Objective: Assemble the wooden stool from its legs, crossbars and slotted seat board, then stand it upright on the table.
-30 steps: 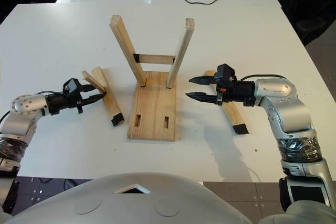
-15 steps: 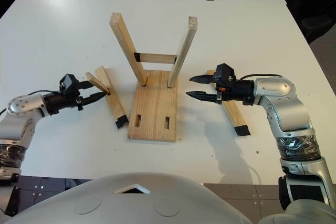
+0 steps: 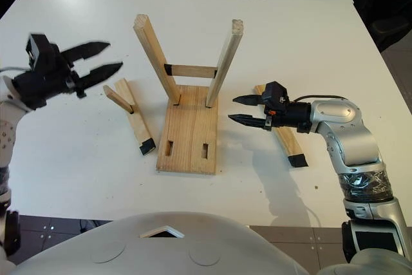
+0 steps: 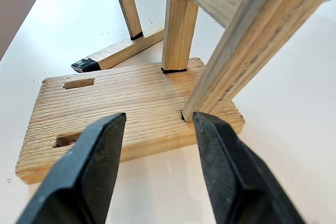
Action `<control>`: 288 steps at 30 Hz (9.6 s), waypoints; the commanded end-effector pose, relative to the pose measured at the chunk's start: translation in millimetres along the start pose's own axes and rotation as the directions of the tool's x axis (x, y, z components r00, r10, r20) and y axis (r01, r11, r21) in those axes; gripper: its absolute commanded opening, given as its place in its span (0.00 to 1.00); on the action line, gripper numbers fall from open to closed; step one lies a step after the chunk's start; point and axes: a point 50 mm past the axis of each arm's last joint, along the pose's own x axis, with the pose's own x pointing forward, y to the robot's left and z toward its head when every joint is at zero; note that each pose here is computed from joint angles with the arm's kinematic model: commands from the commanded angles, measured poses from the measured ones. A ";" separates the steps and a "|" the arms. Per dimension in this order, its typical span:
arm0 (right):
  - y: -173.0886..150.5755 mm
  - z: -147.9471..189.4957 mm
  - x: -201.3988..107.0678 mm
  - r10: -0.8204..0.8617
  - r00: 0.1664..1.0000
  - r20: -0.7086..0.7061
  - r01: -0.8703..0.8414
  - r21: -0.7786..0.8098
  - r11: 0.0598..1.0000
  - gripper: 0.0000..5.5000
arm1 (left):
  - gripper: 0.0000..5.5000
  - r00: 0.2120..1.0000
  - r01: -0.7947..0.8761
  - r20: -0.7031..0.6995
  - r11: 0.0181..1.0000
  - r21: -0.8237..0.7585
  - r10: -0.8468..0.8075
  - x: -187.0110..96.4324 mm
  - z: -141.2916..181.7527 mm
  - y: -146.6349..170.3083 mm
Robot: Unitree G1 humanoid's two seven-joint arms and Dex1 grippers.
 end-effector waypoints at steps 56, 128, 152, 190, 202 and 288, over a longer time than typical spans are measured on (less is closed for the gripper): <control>11.0 -13.2 -1.0 -0.101 0.995 0.027 0.100 0.033 0.994 0.43 | 0.49 0.650 0.285 -0.717 0.955 -0.077 -0.252 -100.0 -103.4 -75.0; 19.5 116.2 -42.2 0.102 0.800 0.592 -0.121 -0.007 0.993 0.57 | 0.36 0.877 0.360 0.400 0.915 -0.179 -0.267 -4.1 91.4 -68.1; 28.9 150.9 10.0 0.356 0.745 0.564 -0.392 -0.062 0.918 0.62 | 0.36 0.857 0.512 0.214 0.822 -0.247 -0.469 34.6 39.2 -101.2; 38.6 100.2 -15.1 0.280 0.887 0.368 -0.336 0.098 0.937 0.36 | 0.63 0.886 0.284 -0.290 0.917 -0.279 -0.362 -38.0 -67.4 -95.4; 44.0 46.4 7.4 0.274 0.950 0.147 -0.293 0.122 0.948 0.36 | 0.63 0.860 0.225 -0.394 0.935 -0.276 -0.323 -58.8 -100.2 -93.7; 5.8 -62.0 -66.0 -0.447 0.871 -0.203 0.478 0.144 0.867 0.61 | 0.63 0.912 -0.094 -0.410 0.962 -0.258 -0.021 -69.5 -122.1 -110.3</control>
